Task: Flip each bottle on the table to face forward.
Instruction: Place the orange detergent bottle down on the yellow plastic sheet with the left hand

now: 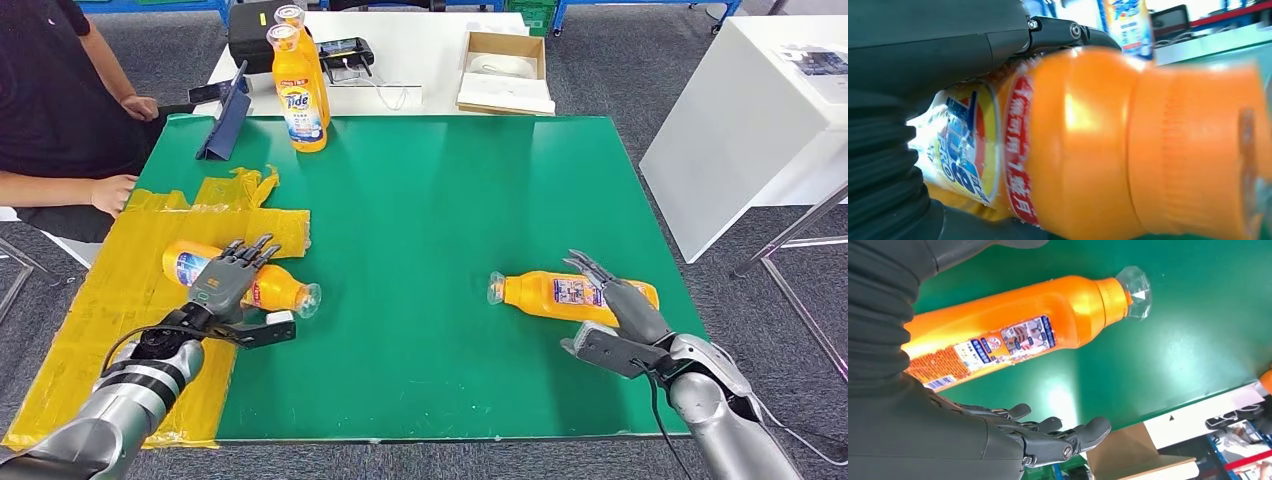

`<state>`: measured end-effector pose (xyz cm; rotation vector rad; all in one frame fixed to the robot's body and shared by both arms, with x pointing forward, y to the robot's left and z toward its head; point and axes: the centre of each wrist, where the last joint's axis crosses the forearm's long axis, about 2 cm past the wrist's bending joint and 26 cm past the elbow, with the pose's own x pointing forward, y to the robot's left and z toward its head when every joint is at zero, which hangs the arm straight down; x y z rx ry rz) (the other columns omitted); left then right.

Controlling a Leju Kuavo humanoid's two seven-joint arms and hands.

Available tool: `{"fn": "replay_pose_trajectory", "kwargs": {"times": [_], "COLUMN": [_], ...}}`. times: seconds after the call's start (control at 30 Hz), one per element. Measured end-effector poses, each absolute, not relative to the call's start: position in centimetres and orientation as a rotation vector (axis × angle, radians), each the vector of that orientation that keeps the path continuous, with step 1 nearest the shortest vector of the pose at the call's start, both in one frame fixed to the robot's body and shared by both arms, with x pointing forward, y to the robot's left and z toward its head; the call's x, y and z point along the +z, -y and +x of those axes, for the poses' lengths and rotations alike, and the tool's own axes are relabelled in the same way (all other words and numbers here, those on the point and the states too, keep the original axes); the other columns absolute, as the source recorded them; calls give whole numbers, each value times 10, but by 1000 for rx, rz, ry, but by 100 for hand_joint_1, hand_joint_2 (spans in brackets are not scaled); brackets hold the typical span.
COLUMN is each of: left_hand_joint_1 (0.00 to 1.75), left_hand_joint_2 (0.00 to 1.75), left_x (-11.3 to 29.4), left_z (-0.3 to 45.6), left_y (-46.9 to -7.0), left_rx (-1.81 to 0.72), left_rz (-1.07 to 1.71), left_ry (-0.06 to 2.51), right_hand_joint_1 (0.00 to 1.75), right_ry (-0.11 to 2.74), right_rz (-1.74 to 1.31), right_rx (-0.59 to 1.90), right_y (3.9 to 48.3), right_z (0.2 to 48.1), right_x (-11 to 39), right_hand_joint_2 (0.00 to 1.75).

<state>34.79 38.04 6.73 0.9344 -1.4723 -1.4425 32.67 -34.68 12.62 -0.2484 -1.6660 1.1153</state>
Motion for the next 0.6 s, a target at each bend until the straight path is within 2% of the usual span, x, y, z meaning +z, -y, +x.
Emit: {"fn": "replay_pose_trajectory", "kwargs": {"times": [0.33, 0.6], "left_hand_joint_1": [0, 0], "left_hand_joint_2": [175, 175], "left_x": [64, 79], "left_z": [332, 325], "left_y": [-379, -363], "left_rx": [-1257, -853], "left_rz": [730, 484], "left_ry": [1707, 1919], "right_hand_joint_1": [0, 0], "right_ry": [1652, 1619], "right_rz": [-304, -342], "right_rx": [1128, 1151], "right_y": [350, 344], "right_z": [349, 372], "right_x": [140, 153], "right_hand_joint_2": [175, 175]}}
